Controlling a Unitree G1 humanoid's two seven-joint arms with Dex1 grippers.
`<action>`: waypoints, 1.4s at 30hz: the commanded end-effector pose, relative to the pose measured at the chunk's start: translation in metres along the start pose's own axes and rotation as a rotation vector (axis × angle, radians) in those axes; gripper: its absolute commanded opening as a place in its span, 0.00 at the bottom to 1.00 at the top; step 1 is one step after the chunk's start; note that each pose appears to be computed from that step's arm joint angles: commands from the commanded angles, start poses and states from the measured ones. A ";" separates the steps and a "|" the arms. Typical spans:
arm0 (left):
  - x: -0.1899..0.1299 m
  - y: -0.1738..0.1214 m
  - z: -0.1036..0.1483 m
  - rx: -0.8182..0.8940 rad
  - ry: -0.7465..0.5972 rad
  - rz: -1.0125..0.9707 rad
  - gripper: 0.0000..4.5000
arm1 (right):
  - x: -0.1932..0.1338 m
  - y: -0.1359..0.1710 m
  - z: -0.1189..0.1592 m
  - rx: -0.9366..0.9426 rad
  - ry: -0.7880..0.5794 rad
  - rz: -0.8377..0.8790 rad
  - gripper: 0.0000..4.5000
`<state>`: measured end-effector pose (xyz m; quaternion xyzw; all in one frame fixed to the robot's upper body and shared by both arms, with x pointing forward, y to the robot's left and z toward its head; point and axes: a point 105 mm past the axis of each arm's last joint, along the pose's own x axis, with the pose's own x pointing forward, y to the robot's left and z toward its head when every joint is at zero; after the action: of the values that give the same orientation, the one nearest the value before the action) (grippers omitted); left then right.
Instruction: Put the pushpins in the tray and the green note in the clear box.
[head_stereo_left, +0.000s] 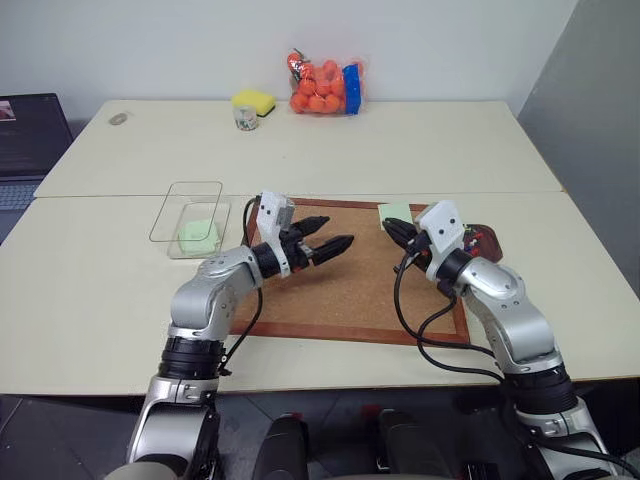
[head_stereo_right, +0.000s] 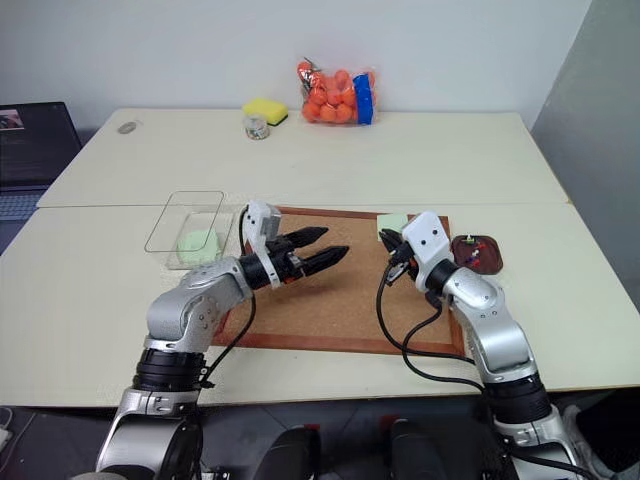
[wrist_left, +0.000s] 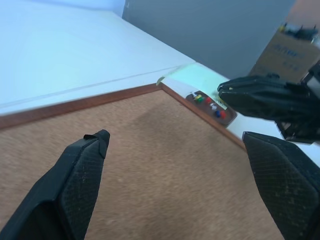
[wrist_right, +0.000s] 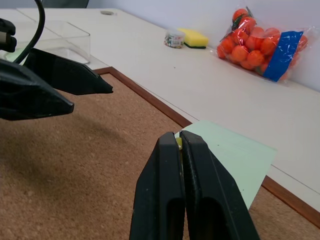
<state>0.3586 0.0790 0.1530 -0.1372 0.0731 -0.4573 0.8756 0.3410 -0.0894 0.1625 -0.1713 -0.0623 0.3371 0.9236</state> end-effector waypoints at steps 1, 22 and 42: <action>0.015 -0.017 0.017 -0.141 -0.046 -0.067 0.99 | -0.002 0.007 0.026 -0.111 -0.082 0.044 0.00; 0.061 -0.023 0.009 -0.629 -0.005 -0.024 0.81 | -0.003 0.024 0.037 -0.250 -0.108 0.097 0.00; 0.060 -0.017 0.004 -0.724 -0.019 0.039 0.01 | -0.002 0.017 0.049 -0.237 -0.170 0.045 0.00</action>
<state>0.3818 0.0242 0.1575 -0.4342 0.2274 -0.3777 0.7856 0.3206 -0.0641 0.1792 -0.2544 -0.1300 0.3747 0.8820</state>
